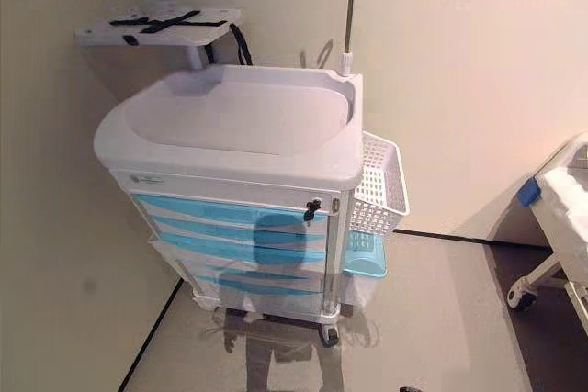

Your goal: Open the drawer and pick up the medicine

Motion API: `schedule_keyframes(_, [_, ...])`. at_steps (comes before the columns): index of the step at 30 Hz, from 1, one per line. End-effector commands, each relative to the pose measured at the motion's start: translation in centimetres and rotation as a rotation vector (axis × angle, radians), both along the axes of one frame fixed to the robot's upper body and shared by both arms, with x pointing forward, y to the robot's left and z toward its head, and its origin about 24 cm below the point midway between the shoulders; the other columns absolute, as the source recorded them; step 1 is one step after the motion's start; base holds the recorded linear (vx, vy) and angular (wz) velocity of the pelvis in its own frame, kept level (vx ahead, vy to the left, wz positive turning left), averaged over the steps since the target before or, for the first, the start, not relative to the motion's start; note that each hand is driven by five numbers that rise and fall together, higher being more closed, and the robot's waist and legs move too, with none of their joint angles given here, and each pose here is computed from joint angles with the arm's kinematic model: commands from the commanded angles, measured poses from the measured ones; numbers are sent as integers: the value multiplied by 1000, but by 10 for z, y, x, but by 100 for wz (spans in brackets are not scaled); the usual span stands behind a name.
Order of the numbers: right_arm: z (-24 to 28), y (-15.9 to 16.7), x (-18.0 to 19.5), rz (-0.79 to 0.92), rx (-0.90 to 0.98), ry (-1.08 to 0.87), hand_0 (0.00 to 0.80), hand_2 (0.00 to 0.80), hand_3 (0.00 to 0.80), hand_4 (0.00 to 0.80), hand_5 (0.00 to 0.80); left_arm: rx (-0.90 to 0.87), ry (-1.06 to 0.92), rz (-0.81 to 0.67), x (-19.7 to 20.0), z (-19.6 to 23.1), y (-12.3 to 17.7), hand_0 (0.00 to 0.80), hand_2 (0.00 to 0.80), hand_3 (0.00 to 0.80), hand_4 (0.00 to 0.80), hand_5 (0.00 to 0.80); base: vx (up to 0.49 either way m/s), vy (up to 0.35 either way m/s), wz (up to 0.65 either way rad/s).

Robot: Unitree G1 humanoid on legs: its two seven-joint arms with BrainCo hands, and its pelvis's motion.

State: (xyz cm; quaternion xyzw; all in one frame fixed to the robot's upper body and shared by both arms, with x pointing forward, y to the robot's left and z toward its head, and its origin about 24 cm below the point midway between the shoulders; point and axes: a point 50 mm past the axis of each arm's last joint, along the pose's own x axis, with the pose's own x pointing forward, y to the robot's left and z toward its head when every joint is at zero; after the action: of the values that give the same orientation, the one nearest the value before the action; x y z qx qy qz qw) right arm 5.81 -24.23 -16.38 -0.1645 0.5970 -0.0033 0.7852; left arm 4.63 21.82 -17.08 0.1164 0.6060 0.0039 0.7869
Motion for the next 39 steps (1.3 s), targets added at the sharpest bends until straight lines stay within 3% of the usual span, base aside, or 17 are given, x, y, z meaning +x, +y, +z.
schedule_keyframes(1, [-1,12,22,39,9,-39,0,0,0,0,0,2,-27,-64,19,0,-6,0,0,0,0,0,0,0,0])
schedule_keyframes(18, [0,9,21,33,2,-39,0,0,0,0,0,9,-68,-13,25,3,0,0,0,0,0,0,0,0,0])
schedule_keyframes(27, [4,2,32,52,-17,-73,0,0,0,0,0,9,-186,122,45,12,16,0,0,0,0,0,-8,17,7])
schedule_keyframes(32, [11,0,53,71,-26,-146,0,0,0,0,0,-54,-440,316,94,35,26,0,0,0,0,0,-84,41,11])
schedule_keyframes(39, [24,3,91,104,-26,-262,0,0,0,0,0,-179,-744,461,157,75,25,0,0,0,0,0,-166,57,18])
